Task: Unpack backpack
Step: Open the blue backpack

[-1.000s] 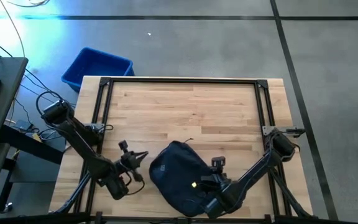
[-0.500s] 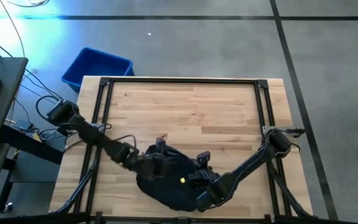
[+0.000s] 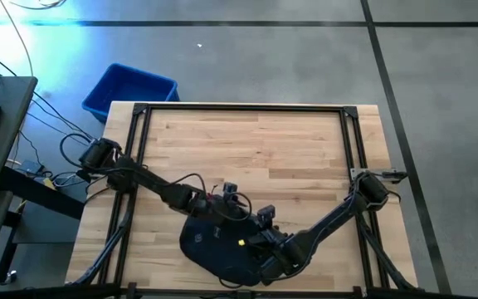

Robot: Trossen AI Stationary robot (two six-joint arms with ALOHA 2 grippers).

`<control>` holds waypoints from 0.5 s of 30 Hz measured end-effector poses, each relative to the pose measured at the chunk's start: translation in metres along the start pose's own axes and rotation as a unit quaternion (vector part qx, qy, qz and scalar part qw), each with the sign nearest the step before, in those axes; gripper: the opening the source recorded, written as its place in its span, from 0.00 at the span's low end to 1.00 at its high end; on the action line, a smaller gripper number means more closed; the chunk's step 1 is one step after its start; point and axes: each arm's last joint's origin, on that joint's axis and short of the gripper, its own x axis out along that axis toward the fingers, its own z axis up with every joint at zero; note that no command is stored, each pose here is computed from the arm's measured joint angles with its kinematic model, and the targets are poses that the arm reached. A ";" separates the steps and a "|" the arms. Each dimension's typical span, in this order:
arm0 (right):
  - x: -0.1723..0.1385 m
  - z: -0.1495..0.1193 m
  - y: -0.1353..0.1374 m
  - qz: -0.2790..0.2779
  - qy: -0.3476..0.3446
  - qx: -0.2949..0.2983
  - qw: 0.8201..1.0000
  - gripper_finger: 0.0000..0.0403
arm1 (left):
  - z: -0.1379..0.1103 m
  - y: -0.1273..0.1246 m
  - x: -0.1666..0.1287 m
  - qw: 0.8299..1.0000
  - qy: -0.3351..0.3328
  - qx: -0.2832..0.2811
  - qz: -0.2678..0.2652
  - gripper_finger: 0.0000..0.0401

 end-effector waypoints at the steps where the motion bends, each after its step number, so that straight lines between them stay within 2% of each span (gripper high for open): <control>1: 0.000 0.000 0.000 0.000 0.000 0.001 1.000 0.00 | 0.000 0.000 0.000 1.000 0.002 0.001 0.000 0.37; 4: 0.000 -0.001 0.000 0.010 0.004 0.000 1.000 0.00 | -0.002 0.000 0.000 1.000 0.011 0.004 0.004 0.14; 6: 0.000 -0.002 0.000 0.017 0.013 0.005 1.000 0.00 | -0.003 -0.001 -0.003 1.000 0.019 0.001 0.009 0.04; 10: -0.004 -0.013 0.001 0.020 0.049 0.021 0.998 0.00 | -0.008 -0.005 -0.007 0.998 0.055 0.016 0.040 0.01; 15: -0.015 -0.028 0.004 0.027 0.107 0.014 0.994 0.00 | -0.014 -0.011 -0.011 0.994 0.091 0.019 0.062 0.00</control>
